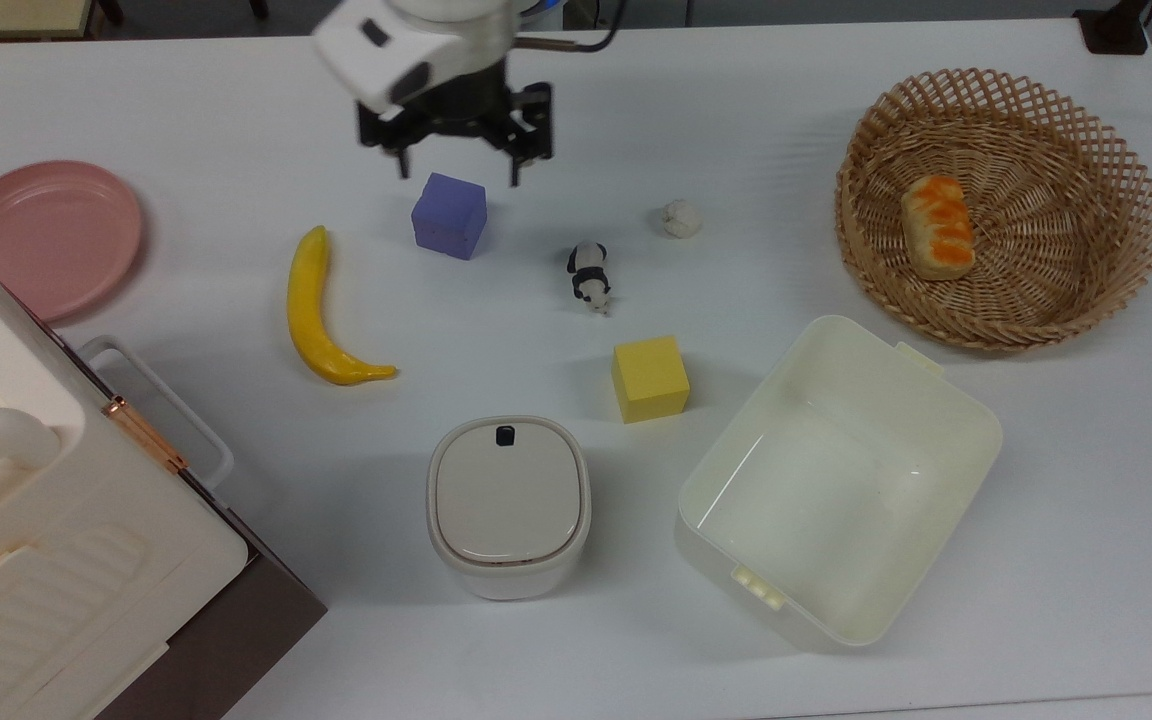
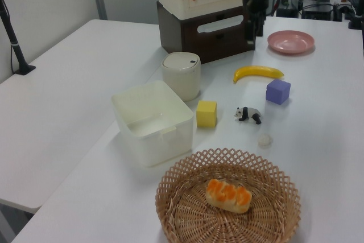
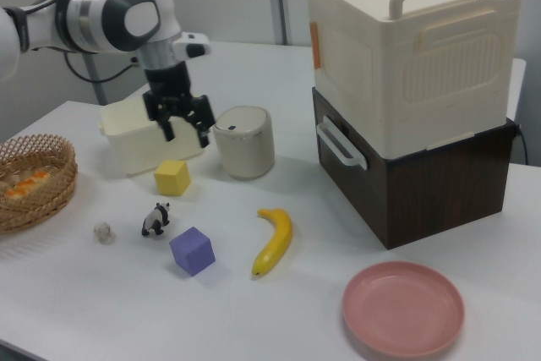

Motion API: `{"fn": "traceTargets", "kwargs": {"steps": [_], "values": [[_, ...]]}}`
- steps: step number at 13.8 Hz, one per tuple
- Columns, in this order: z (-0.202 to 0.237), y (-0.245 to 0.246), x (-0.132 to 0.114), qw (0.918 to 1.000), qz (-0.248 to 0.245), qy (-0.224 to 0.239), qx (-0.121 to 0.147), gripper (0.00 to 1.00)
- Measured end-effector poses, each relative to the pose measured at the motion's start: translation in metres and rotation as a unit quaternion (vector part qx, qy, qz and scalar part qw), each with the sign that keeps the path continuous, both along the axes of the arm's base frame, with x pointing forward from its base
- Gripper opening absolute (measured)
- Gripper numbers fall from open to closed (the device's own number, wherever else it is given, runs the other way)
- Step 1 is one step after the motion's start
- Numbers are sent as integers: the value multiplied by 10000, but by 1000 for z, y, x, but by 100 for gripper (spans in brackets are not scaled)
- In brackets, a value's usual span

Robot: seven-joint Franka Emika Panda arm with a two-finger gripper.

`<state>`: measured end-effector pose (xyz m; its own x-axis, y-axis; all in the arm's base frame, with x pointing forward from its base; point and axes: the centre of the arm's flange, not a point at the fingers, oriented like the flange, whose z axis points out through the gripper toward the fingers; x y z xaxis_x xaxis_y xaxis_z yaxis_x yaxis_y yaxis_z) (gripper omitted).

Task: Open the trash can
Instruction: 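Move the gripper over the small cream trash can and lower it, then grip the trash can lid edge and lift it open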

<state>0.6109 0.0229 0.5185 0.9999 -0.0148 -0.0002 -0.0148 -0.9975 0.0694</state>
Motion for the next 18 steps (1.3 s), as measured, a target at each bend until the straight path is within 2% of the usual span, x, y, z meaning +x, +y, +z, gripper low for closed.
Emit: {"fn": "traceTargets", "kwargs": {"steps": [4,6,9,11,14,16,18], "values": [[6,-45,29,9939,-281,-1064,-34,95],[0,-44,48,9854,-307,-1670,120,79],[-22,-27,78,9677,-253,-2484,339,44],[-44,-5,92,9612,-182,-2721,422,41],[-52,26,112,9539,-46,-2957,503,23],[-55,39,118,9500,41,-3076,532,21],[-61,47,120,9503,88,-3065,543,20]]}}
